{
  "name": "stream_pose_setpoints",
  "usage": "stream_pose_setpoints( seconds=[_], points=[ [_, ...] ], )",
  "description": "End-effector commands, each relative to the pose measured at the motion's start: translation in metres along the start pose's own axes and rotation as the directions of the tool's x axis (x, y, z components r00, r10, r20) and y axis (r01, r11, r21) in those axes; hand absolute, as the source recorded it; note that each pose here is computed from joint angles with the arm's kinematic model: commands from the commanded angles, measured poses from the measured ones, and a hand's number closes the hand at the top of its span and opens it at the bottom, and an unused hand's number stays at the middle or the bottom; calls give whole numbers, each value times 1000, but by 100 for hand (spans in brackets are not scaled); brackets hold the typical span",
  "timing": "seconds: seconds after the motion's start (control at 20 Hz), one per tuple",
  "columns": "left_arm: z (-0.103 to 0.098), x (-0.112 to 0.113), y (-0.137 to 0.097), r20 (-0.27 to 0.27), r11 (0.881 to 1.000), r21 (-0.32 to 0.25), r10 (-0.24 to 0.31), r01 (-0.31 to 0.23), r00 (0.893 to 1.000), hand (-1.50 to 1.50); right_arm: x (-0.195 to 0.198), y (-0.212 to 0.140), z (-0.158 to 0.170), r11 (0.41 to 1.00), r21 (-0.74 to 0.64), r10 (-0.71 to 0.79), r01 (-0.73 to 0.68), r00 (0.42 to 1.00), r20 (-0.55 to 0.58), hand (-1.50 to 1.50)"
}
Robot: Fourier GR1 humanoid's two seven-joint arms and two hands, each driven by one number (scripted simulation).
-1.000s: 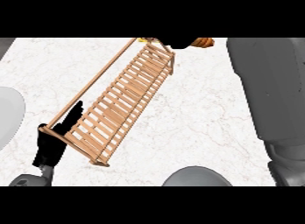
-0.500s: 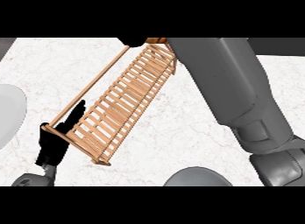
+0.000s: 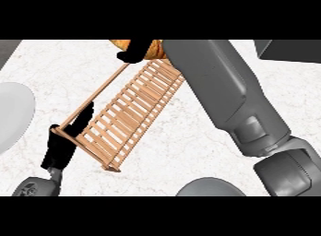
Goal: Pick the croissant from the placemat and place it in the tiered shelf
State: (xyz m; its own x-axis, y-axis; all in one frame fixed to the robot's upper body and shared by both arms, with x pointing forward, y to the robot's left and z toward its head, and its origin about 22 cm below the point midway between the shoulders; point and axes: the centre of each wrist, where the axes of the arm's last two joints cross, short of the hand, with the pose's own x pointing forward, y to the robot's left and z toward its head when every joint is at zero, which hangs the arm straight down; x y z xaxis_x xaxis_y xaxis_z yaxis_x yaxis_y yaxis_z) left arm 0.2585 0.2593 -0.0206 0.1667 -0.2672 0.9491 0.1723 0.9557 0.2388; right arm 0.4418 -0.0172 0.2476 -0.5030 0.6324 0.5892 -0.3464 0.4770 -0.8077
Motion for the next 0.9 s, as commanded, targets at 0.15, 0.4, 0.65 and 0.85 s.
stream_pose_setpoints(
  seconds=[0.15,0.4,0.65,0.85],
  points=[
    [-8,4,-9,-10,998,-59,-16,16,1000,0,-39,9,0,852,90,-508,516,856,-94,-150],
    [-10,-1,-13,-21,997,-76,-16,14,1000,0,-37,10,-3,744,-36,-669,668,743,-23,-150],
    [-4,1,11,-21,1000,-21,-19,18,1000,0,-28,-2,-4,654,-250,-721,714,688,79,-150],
    [2,-4,-10,-44,1000,-9,16,-16,999,0,-57,-55,19,574,-433,-713,695,684,153,-150]
  ],
)
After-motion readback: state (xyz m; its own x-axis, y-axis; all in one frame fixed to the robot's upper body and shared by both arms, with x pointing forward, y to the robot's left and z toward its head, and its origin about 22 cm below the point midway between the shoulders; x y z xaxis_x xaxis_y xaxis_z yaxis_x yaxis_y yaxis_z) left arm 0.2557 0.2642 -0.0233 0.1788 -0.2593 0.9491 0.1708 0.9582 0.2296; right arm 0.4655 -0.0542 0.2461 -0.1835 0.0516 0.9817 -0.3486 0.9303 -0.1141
